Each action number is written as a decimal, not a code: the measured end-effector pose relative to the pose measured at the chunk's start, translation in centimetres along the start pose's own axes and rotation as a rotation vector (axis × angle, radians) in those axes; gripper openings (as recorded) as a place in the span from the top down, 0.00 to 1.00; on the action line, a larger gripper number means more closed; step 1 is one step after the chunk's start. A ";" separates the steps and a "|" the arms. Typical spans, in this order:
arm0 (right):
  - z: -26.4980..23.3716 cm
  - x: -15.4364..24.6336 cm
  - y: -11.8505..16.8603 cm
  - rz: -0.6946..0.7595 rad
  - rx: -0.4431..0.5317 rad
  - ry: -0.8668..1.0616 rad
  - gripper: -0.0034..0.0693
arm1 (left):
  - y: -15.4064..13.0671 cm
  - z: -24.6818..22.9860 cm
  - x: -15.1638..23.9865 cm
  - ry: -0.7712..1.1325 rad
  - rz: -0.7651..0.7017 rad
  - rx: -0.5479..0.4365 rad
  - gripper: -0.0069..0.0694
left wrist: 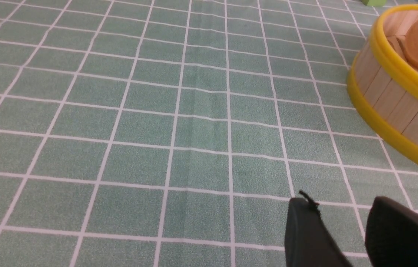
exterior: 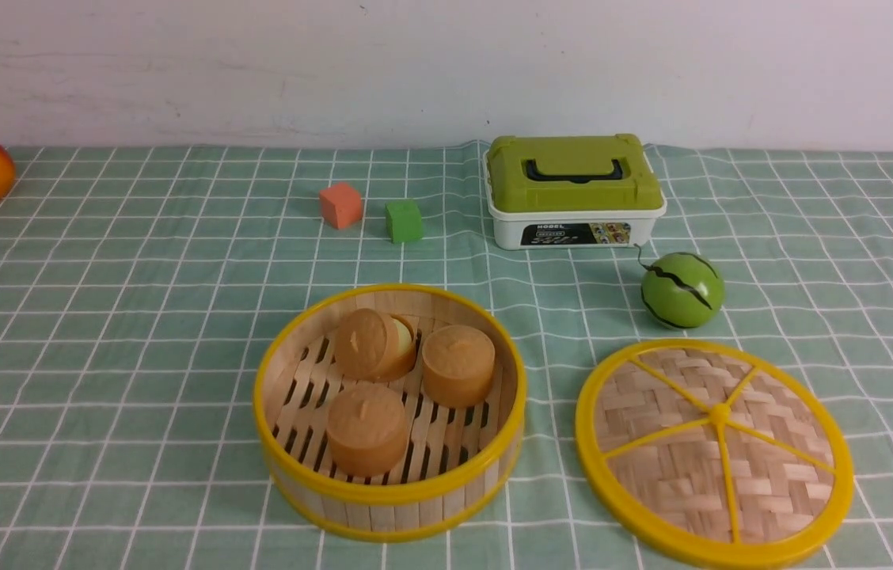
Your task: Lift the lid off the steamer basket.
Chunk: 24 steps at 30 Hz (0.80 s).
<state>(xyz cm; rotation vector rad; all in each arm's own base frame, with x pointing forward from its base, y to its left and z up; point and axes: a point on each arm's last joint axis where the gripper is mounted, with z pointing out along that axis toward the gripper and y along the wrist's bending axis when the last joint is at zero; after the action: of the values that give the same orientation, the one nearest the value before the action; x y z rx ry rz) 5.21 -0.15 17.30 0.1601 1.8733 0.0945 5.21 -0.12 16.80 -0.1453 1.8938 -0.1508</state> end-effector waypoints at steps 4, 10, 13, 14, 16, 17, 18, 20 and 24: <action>0.0 0.0 0.0 0.000 0.000 0.000 0.95 | 0.0 0.0 0.0 0.000 0.000 0.000 0.60; 0.0 0.0 0.0 0.000 0.000 0.000 0.95 | 0.0 0.0 0.0 0.000 0.000 0.000 0.60; 0.0 0.0 0.0 0.000 0.000 0.000 0.94 | 0.0 0.0 0.0 0.000 0.000 0.000 0.60; 0.0 0.0 0.0 0.000 0.000 0.000 0.94 | 0.0 0.0 0.0 0.000 0.000 0.000 0.60; 0.0 0.0 0.0 0.000 0.000 0.000 0.94 | 0.0 0.0 0.0 0.000 0.000 0.000 0.60; 0.0 0.0 0.0 0.000 0.000 0.000 0.93 | 0.0 0.0 0.0 0.000 0.000 0.000 0.60; 0.0 0.0 0.0 0.000 0.000 0.000 0.93 | 0.0 0.0 0.0 0.000 0.000 0.000 0.60; 0.0 0.0 0.0 -0.003 0.001 0.000 0.93 | 0.0 0.0 0.0 0.000 0.000 0.000 0.60; 0.0 0.0 0.0 -0.003 0.001 0.000 0.93 | 0.0 0.0 0.0 0.000 0.000 0.000 0.60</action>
<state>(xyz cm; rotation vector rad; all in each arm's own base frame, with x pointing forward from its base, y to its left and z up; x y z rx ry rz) 5.21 -0.16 17.30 0.1580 1.8734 0.0910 5.21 -0.12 16.80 -0.1453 1.8938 -0.1508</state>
